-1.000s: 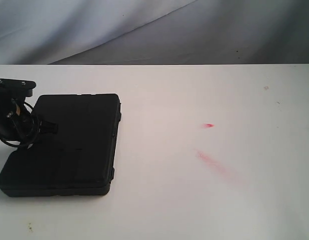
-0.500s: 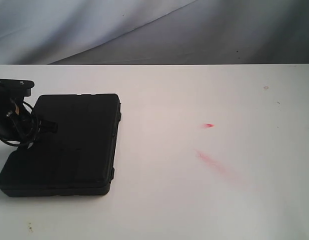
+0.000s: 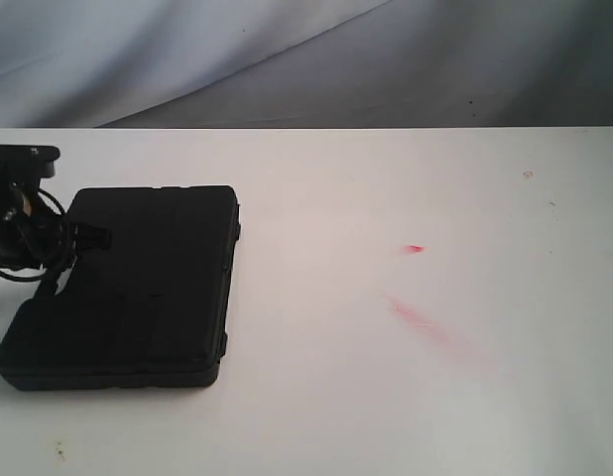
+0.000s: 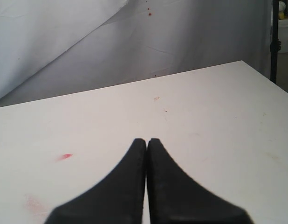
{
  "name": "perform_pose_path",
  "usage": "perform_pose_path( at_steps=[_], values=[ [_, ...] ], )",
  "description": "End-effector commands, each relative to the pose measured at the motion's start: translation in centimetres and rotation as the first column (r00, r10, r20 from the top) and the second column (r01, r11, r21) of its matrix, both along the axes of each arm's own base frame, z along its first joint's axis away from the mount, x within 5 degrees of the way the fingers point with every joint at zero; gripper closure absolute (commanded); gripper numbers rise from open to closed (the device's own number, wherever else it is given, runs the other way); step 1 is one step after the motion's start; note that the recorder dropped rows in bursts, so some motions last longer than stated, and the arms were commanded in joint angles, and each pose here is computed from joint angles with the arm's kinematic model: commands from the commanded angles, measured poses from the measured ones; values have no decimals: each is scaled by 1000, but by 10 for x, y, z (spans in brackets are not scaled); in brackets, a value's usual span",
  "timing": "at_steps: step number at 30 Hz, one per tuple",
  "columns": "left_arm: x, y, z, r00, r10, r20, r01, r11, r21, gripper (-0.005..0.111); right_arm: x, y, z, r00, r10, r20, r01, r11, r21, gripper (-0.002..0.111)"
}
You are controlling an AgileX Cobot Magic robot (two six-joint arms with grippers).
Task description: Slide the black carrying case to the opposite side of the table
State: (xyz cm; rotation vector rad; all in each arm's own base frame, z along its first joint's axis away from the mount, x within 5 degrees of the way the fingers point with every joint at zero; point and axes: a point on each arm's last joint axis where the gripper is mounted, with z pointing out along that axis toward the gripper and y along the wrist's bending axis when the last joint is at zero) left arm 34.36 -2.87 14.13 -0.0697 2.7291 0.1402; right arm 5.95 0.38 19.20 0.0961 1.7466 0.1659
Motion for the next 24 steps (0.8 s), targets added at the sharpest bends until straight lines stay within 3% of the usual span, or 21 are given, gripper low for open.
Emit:
perform_pose_path(
  at_steps=[1, 6, 12, 14, 17, 24],
  values=[
    [0, -2, 32, 993, -35, 110, 36, 999, -8, 70, 0, 0, -1, 1000, 4, -1, -4, 1000, 8, 108],
    [-3, -1, 52, 985, -54, 164, 55, 998, -1, 70, 0, 0, -1, 1000, 4, -1, -4, 1000, 8, 108],
    [-4, -1, 55, 984, -53, 172, 54, 999, -1, 70, 0, 0, -1, 1000, 4, -1, -4, 1000, 8, 108],
    [-4, -1, 55, 984, -53, 172, 54, 999, -1, 79, 0, 0, -1, 1000, 4, -1, -4, 1000, 8, 108],
    [-4, -1, 55, 984, -53, 172, 54, 999, -1, 107, 0, 0, -1, 1000, 4, -1, -4, 1000, 8, 108],
    [-1, -3, 57, 974, -89, 210, 91, 996, 3, 107, 0, 0, -1, 1000, 4, -1, -4, 1000, 8, 108]
  ],
)
